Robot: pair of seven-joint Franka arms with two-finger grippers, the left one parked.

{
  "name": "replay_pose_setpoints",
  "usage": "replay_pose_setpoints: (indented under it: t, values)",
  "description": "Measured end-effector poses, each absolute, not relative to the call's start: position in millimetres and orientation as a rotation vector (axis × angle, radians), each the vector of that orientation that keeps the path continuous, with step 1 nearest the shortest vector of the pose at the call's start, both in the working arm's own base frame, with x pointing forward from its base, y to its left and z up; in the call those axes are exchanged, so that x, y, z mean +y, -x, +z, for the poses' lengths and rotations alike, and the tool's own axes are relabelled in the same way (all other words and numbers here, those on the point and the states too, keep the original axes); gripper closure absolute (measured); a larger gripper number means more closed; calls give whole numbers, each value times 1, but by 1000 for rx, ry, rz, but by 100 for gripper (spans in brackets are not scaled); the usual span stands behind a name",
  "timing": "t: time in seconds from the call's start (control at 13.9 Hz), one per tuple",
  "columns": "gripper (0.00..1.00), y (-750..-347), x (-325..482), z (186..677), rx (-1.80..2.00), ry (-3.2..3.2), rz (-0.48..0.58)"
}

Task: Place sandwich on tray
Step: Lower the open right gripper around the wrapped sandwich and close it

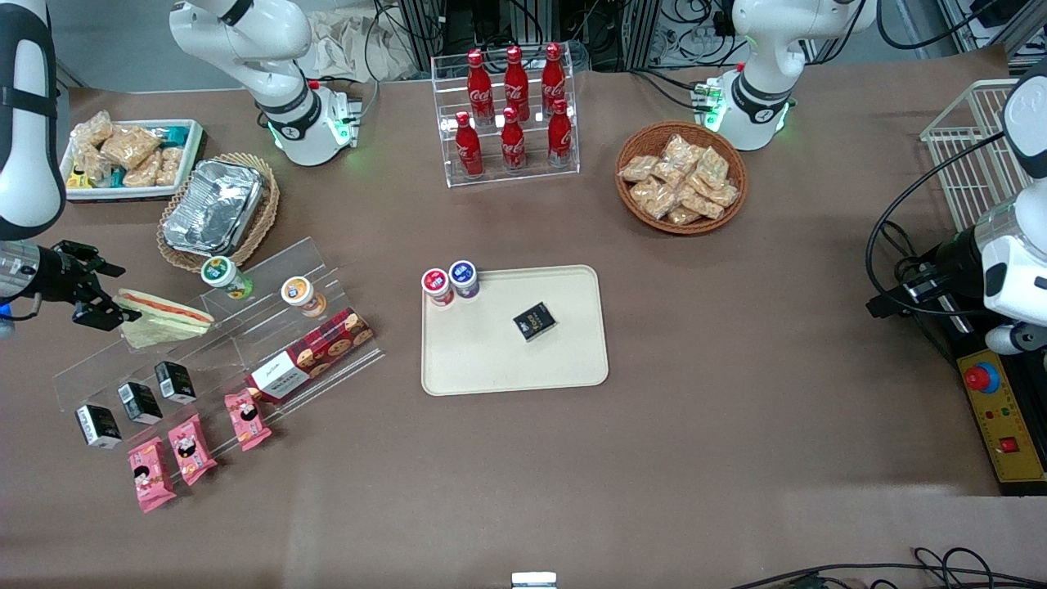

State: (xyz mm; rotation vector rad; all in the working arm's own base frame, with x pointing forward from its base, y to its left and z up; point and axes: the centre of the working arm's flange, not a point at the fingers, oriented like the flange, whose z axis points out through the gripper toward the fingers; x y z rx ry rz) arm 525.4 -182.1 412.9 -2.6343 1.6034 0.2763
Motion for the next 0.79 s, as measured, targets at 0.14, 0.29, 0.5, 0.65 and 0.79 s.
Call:
replay_pose_setpoints:
  t: [0.14,0.29,0.5,0.65,0.79]
  values:
    - [0,-527,-182,407,1605,2636,262]
    - [0,-530,-182,402,1606,2639,249]
    - [0,-535,-183,393,1609,2643,226]
    - [0,-538,-183,387,1609,2647,215]
    - [3,-542,-181,384,1606,2645,203]
